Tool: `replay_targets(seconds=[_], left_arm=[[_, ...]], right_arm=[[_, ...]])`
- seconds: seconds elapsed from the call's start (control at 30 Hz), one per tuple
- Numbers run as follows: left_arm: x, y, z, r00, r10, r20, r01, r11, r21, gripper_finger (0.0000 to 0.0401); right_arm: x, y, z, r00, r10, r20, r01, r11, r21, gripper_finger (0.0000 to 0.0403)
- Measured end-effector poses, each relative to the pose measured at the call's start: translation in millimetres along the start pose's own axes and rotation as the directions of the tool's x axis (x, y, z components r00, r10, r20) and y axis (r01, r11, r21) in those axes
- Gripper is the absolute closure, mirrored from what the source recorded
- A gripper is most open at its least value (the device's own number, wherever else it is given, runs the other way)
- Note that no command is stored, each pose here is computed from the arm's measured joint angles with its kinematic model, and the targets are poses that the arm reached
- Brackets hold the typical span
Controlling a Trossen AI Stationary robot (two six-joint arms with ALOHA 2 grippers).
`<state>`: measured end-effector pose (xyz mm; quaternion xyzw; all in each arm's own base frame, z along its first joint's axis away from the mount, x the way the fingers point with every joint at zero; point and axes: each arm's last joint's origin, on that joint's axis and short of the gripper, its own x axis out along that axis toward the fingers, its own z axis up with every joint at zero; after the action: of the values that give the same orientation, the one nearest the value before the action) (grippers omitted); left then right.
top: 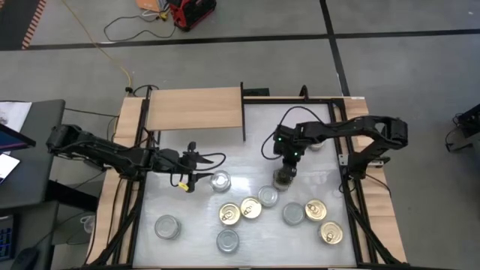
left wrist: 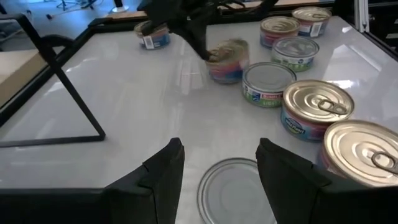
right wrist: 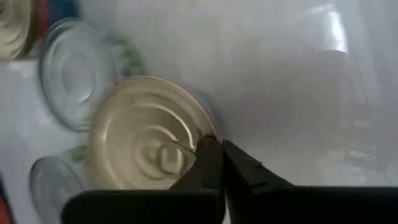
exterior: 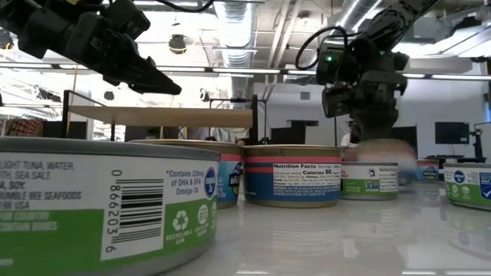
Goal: Stack canned seafood by type on shelf
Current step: Put the blue-pink tuna can on the shelf
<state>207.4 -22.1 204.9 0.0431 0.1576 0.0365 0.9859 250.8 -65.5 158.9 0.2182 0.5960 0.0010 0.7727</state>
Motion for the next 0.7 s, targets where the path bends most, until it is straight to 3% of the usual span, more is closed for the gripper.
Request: replay_targets(seconds=[0.1,0.3,0.43,0.57,0.7], left_arm=[[0.0,0.0,0.0,1.0,0.0,0.0,0.0,1.0,0.013,0.0211],[0.0,0.0,-0.7,1.0,0.002,-0.007,-0.002,1.0,0.016,0.0211],[-0.1,0.3,-0.8,1.0,0.01,-0.009,-0.009,0.999,0.034,0.0211],[-2.8,2.0,1.0,0.999,0.048,0.0,-0.048,0.998,0.032,0.0211],[-8.0,4.7,5.4,0.995,0.1,0.029,-0.1,0.995,-0.002,0.0211]], right_arm=[[3.0,-10.2,-2.7,0.998,-0.063,-0.026,0.065,0.997,0.052,0.0388],[-5.5,-26.6,-1.9,0.996,-0.093,0.001,0.092,0.989,0.115,0.0356],[-23.1,-33.4,-1.6,0.979,-0.2,0.051,0.192,0.973,0.13,0.0352],[-51.6,-19.8,-2.2,0.946,-0.308,0.106,0.301,0.951,0.072,0.0351],[-77.3,10.8,-7.6,0.934,-0.302,0.191,0.32,0.945,-0.07,0.0336]])
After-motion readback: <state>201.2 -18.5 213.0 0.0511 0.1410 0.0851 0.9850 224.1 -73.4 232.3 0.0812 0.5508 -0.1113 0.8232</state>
